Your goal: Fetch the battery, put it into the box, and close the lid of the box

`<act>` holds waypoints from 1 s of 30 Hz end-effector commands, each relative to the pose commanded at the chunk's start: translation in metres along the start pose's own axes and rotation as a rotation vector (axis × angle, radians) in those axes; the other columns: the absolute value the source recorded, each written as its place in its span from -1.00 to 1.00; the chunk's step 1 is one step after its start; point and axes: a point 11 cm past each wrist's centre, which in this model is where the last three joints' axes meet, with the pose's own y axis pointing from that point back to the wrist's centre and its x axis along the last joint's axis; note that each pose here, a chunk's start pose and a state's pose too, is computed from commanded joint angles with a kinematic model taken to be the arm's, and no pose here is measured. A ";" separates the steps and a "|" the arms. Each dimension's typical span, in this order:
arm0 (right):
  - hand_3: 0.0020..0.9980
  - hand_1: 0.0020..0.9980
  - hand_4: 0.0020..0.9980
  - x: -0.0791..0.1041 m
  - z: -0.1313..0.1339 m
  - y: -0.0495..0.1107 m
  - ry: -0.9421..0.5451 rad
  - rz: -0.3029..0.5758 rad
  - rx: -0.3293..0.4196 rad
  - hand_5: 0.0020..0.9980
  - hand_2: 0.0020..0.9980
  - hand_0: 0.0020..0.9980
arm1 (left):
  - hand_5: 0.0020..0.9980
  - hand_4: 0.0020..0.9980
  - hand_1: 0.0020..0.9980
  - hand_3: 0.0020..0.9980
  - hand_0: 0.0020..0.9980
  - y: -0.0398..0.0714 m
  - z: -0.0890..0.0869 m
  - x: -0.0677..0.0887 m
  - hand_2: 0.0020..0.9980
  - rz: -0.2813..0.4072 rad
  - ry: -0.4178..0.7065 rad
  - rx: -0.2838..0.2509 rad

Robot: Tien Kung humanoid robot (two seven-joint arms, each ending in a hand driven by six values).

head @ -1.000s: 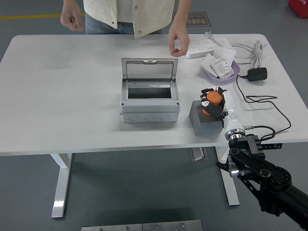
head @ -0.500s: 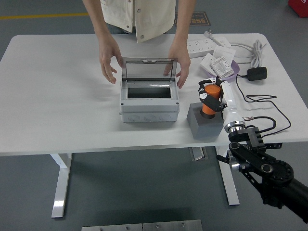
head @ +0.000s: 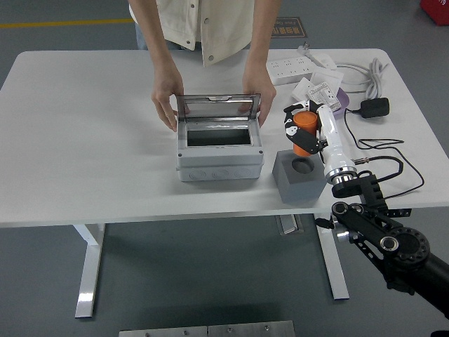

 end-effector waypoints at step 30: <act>-0.59 -0.62 -1.00 -0.072 -0.068 -0.034 0.654 -0.373 0.177 -1.00 -0.55 -0.96 | -1.00 -0.10 0.66 0.68 0.50 0.001 0.002 0.007 0.57 0.006 0.018 -0.001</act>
